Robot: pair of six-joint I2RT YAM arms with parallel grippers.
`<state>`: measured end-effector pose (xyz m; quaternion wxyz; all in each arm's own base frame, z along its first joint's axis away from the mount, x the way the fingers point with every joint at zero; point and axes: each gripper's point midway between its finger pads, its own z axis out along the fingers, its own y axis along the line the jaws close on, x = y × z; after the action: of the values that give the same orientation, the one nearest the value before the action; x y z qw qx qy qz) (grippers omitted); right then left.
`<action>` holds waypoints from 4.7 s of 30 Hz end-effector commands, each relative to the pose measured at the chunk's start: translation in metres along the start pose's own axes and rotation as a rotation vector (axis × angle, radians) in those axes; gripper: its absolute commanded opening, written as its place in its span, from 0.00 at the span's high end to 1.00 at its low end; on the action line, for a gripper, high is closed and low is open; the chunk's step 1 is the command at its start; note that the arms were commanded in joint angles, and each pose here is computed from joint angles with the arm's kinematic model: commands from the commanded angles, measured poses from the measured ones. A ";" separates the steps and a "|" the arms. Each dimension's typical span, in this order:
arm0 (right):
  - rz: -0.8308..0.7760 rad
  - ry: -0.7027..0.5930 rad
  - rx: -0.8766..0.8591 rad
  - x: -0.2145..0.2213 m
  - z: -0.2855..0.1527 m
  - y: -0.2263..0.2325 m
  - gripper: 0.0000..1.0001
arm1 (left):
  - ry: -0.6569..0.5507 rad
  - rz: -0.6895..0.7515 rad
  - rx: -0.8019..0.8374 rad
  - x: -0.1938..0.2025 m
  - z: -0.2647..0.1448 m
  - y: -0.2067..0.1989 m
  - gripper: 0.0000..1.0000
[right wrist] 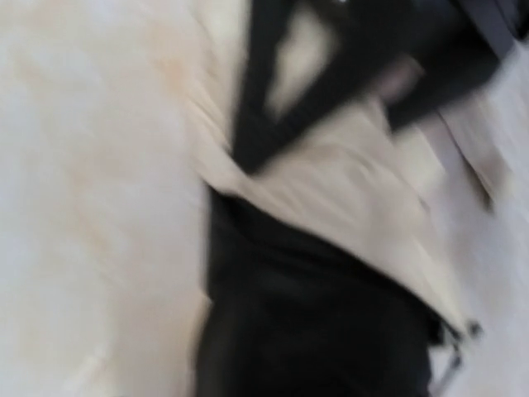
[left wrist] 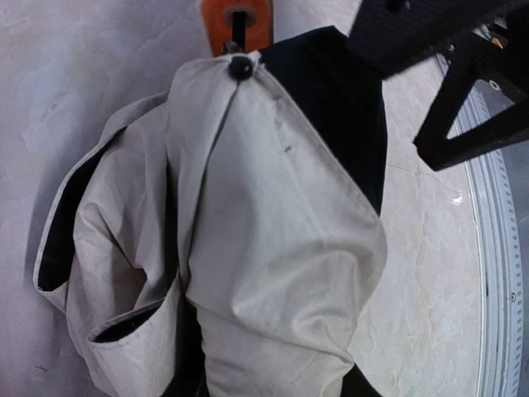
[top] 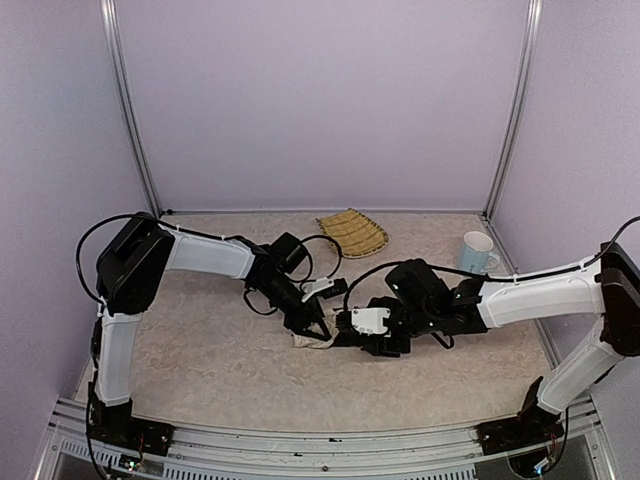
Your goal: Put away the umbrella
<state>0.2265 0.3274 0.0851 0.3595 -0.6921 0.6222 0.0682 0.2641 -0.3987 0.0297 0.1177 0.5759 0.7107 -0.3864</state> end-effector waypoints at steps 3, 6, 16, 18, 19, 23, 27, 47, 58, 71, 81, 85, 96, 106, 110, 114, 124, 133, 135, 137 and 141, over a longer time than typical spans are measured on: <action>-0.006 0.054 0.113 0.022 -0.001 -0.008 0.29 | 0.328 -0.295 0.051 0.114 0.021 -0.011 0.90; -0.046 0.030 0.132 0.010 0.000 -0.011 0.26 | 0.331 -0.304 0.067 0.116 0.023 -0.012 0.90; -0.307 0.011 0.217 -0.018 0.018 -0.010 0.16 | 0.333 -0.372 0.135 0.121 0.025 -0.017 0.95; -0.337 0.049 0.212 -0.014 0.029 -0.012 0.15 | 0.335 -0.374 0.145 0.122 0.025 -0.018 0.95; -0.345 0.062 0.203 -0.013 0.035 -0.013 0.15 | 0.339 -0.374 0.151 0.122 0.025 -0.020 0.95; -0.372 0.104 0.207 -0.006 0.052 -0.021 0.14 | 0.358 -0.382 0.178 0.127 0.025 -0.024 0.95; -0.396 0.139 0.205 0.000 0.063 -0.024 0.17 | 0.365 -0.381 0.188 0.129 0.025 -0.027 0.95; -0.227 0.265 -0.097 0.036 0.083 0.015 0.81 | 0.176 -0.217 0.089 0.073 0.008 -0.006 0.43; -0.033 0.304 -0.361 0.052 0.072 0.055 0.84 | -0.336 0.126 -0.372 -0.020 -0.098 0.004 0.01; 0.254 0.341 -0.633 0.059 0.054 0.074 0.82 | -0.574 0.429 -0.674 -0.009 -0.159 -0.066 0.01; 0.396 0.204 -0.649 0.048 0.063 0.049 0.81 | -0.287 0.507 -0.679 0.017 -0.098 -0.074 0.01; 0.423 0.226 -0.689 0.054 0.068 0.051 0.81 | -0.122 0.543 -0.791 0.024 -0.088 -0.044 0.01; 0.456 0.145 -0.723 0.044 0.083 0.036 0.77 | 0.076 0.574 -0.643 0.022 -0.027 -0.007 0.04; 0.600 0.027 -0.699 0.029 0.093 -0.006 0.68 | 0.081 0.432 -0.431 0.026 0.001 -0.007 0.16; 0.627 -0.030 -0.699 0.016 0.094 -0.014 0.64 | 0.071 0.380 -0.400 0.023 0.011 -0.001 0.24; 0.626 -0.050 -0.654 0.013 0.091 -0.020 0.57 | 0.093 0.317 -0.375 0.027 0.018 0.006 0.40; 0.601 -0.100 -0.522 0.004 0.062 -0.043 0.42 | 0.112 0.154 -0.270 0.048 0.010 0.009 0.85; 0.493 -0.203 -0.157 -0.003 0.003 -0.083 0.34 | 0.119 -0.054 -0.087 0.065 0.012 0.005 0.88; 0.433 -0.205 -0.069 0.001 -0.005 -0.079 0.33 | 0.143 -0.116 -0.034 0.070 0.015 0.004 0.88; 0.320 -0.217 0.024 -0.005 -0.012 -0.073 0.33 | 0.183 -0.181 0.009 0.078 0.018 0.002 0.88; 0.022 -0.211 0.169 -0.022 -0.014 -0.050 0.28 | 0.216 -0.247 0.070 0.087 0.023 -0.004 0.88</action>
<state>0.2653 0.3211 0.1172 0.3904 -0.5875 0.6783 0.2058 0.2812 -0.3931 0.0255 0.1516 0.5765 0.7146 -0.3660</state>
